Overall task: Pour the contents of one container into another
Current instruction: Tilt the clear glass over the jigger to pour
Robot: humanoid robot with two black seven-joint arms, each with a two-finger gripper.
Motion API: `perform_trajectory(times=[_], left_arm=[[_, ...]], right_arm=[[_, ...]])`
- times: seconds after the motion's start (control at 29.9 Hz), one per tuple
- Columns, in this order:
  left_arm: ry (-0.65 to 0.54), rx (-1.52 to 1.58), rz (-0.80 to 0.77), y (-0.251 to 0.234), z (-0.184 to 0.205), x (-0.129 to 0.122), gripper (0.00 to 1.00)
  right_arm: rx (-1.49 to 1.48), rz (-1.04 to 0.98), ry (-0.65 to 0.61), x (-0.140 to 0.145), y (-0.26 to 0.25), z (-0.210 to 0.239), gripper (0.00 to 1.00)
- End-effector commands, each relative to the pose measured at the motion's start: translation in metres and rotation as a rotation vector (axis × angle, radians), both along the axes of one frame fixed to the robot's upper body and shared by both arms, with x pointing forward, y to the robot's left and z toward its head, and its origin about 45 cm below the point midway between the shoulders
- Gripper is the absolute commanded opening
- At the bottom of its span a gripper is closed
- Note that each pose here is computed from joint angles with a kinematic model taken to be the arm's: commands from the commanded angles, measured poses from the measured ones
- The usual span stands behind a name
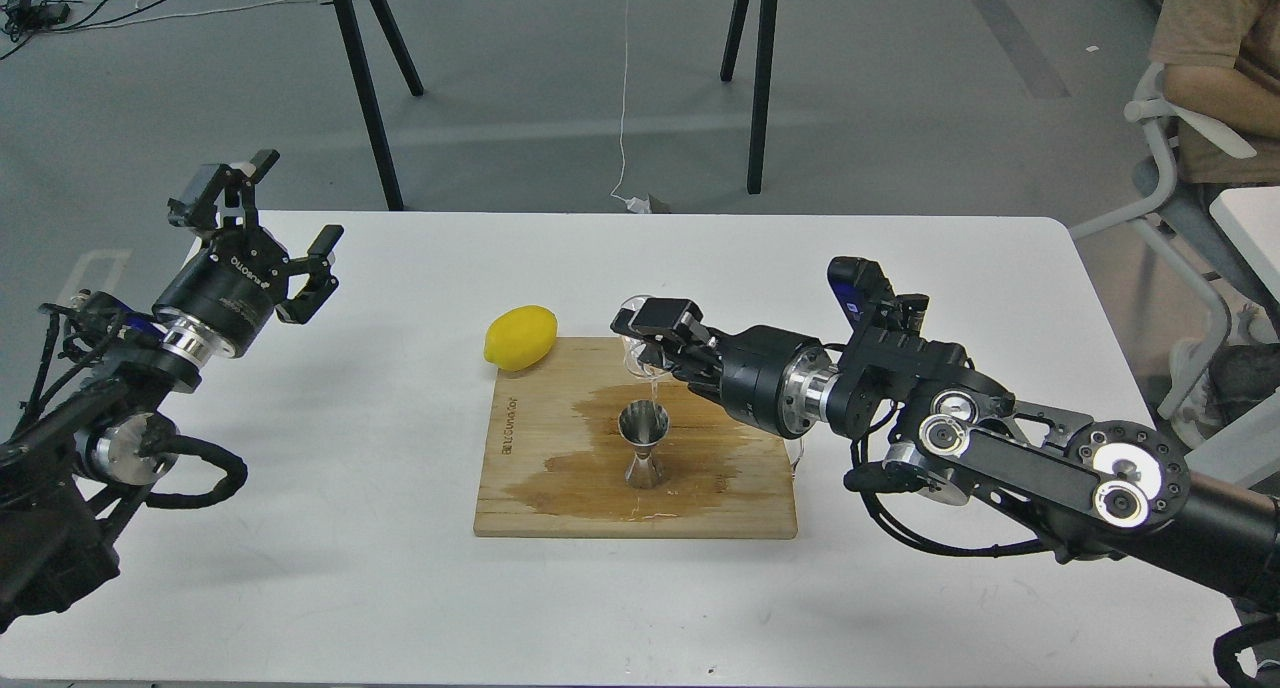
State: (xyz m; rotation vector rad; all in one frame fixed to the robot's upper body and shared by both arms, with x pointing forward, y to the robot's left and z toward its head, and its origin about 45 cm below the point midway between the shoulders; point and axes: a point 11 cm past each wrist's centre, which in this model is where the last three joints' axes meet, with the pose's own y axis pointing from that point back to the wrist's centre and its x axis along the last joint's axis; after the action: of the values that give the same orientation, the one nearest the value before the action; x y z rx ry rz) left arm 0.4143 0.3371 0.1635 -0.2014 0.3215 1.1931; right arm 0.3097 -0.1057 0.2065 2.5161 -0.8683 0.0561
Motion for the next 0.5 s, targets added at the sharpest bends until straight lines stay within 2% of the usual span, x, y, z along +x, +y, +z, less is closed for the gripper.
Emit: perform_trajectory(times=[0.0, 0.47], left_arm=[[0.0, 0.0, 0.002, 0.0007, 0.0003, 0.0, 1.0], [0.0, 0.002, 0.002, 0.0014, 0.0004, 0.0, 1.0]], right_arm=[[0.006, 0.009, 0.0, -0.0017, 0.0048, -0.0003, 0.45], [-0.031, 0.042, -0.065, -0.0047, 0.0057, -0.0032, 0.44]])
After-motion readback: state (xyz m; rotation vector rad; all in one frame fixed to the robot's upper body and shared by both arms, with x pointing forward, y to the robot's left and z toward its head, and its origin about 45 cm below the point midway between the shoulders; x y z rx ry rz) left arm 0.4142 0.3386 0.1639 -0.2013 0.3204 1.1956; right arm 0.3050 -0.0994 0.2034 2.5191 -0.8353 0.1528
